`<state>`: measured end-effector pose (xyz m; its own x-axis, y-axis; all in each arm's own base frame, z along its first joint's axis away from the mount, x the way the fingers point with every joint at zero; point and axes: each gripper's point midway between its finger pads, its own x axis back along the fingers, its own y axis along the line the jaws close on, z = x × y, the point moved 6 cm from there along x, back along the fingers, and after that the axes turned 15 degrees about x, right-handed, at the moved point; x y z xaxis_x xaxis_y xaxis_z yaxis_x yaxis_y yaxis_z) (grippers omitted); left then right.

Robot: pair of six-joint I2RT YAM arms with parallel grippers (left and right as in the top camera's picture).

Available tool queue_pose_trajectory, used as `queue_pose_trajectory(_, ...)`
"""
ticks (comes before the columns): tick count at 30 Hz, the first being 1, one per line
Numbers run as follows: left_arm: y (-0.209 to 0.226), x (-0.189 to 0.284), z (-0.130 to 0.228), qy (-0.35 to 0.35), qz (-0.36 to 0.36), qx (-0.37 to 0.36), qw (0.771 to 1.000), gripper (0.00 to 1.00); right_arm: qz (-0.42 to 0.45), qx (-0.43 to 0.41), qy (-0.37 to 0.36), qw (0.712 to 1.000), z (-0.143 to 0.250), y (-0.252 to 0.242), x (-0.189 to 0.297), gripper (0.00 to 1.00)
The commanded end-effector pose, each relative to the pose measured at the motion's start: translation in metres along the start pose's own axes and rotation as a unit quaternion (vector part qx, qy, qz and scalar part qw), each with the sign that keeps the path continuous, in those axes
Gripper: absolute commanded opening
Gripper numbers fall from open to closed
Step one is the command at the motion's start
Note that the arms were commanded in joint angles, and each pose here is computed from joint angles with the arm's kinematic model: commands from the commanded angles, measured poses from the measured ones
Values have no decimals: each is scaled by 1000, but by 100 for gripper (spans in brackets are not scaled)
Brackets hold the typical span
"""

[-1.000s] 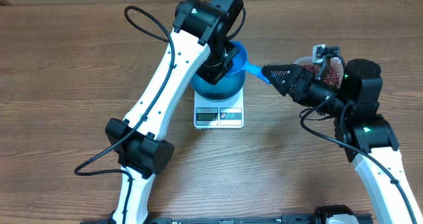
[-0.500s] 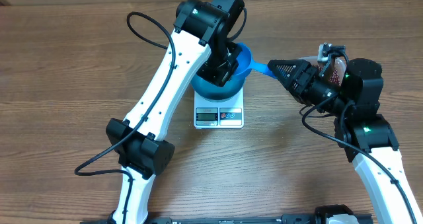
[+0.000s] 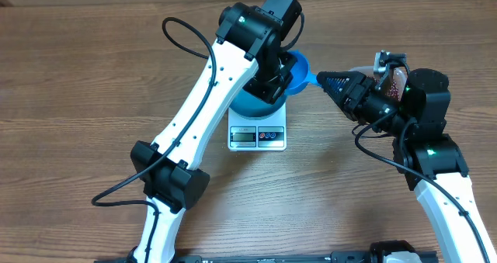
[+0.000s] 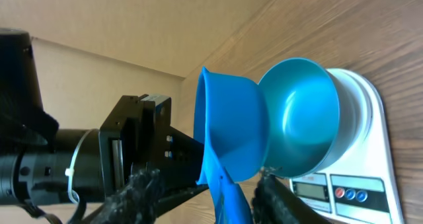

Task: Scoop item into bowl and weigh 150g on scale
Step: 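Close the right gripper on the scoop handle while the left gripper holds it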

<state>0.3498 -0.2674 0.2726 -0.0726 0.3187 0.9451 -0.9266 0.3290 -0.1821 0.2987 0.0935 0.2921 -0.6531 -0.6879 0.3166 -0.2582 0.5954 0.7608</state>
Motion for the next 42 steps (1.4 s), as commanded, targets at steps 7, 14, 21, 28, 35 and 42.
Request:
queue_pose_trajectory(7,1,2,11,6,6,6,1000,4,-6,11,-10,1000,-7,9,2,37)
queue_pose_trajectory(14,1,0,19,8,8,1,1000,4,-5,10,-8,1000,-6,8,2,29)
queue_pose_trajectory(21,1,0,19,9,8,1,1000,4,-2,10,-8,1000,-6,8,2,21)
queue_pose_trajectory(28,2,0,19,10,7,1,1000,4,4,9,-12,1000,-7,6,2,15)
queue_pose_trajectory(35,2,0,19,10,5,1,1000,4,8,9,-16,1000,-8,5,2,16)
queue_pose_trajectory(42,5,-1,24,11,3,-5,1000,4,8,9,-16,1000,-8,5,2,17)
